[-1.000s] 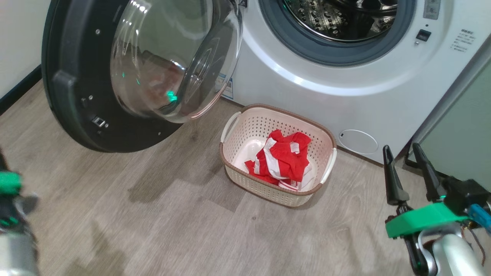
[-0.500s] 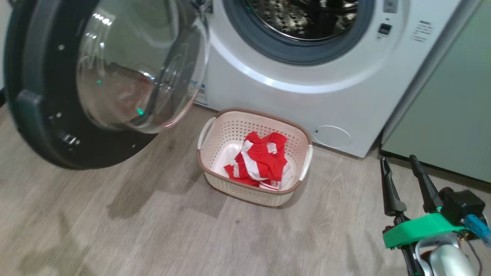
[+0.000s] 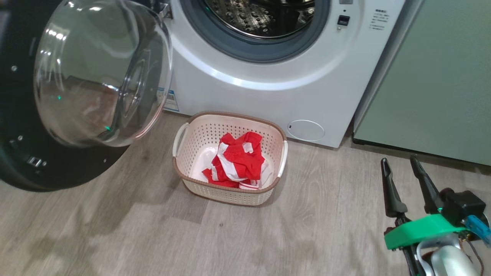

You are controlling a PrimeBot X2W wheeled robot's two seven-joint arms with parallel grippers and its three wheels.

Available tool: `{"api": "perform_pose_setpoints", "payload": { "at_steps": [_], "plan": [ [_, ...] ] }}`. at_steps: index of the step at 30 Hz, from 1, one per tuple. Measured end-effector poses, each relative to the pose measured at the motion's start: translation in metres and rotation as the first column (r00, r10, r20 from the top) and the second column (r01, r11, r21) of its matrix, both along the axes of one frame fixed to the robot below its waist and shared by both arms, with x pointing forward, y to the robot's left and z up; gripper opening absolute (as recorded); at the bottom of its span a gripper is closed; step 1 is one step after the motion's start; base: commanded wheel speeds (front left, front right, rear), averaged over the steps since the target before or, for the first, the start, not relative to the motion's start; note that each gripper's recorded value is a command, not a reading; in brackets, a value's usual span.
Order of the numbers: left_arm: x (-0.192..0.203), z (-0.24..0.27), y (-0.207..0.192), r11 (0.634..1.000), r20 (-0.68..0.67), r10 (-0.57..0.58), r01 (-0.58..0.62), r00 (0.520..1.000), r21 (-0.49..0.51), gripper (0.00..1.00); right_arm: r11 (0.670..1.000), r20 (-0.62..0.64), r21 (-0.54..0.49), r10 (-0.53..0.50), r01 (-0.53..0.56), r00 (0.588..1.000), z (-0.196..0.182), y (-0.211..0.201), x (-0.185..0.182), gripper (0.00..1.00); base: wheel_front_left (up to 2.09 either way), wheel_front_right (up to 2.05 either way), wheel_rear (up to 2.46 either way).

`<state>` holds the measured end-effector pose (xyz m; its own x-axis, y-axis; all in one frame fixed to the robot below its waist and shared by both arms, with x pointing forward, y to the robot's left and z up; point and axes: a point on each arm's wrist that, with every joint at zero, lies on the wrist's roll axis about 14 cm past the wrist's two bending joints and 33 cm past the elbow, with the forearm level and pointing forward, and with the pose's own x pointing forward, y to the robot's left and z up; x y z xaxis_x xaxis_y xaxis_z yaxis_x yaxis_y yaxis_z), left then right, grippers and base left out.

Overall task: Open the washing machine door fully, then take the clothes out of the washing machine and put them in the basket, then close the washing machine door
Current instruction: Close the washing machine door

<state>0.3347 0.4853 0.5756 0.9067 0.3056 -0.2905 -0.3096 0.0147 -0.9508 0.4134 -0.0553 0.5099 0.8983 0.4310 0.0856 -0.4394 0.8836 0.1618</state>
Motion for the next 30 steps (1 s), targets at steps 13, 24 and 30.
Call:
{"api": "perform_pose_setpoints", "payload": {
  "at_steps": [13, 24, 30],
  "plan": [
    [0.021, -0.002, -0.046, 0.972, 0.021, -0.236, 0.237, 0.971, -0.005, 0.00, 1.000, -0.025, -0.005, -0.031, 0.031, 0.999, -0.009, -0.011, -0.003, 1.00, 0.00, 0.00, 0.00],
    [0.045, 0.000, -0.141, 0.821, 0.067, -0.570, 0.571, 0.819, -0.002, 0.00, 1.000, -0.019, 0.001, -0.009, 0.009, 1.000, -0.006, -0.001, 0.001, 1.00, 0.00, 0.00, 0.00],
    [0.059, 0.006, -0.184, 0.729, 0.084, -0.683, 0.684, 0.725, 0.029, 0.00, 1.000, -0.023, 0.003, -0.021, 0.021, 1.000, -0.007, -0.005, 0.000, 1.00, 0.00, 0.00, 0.00]
  ]
}}
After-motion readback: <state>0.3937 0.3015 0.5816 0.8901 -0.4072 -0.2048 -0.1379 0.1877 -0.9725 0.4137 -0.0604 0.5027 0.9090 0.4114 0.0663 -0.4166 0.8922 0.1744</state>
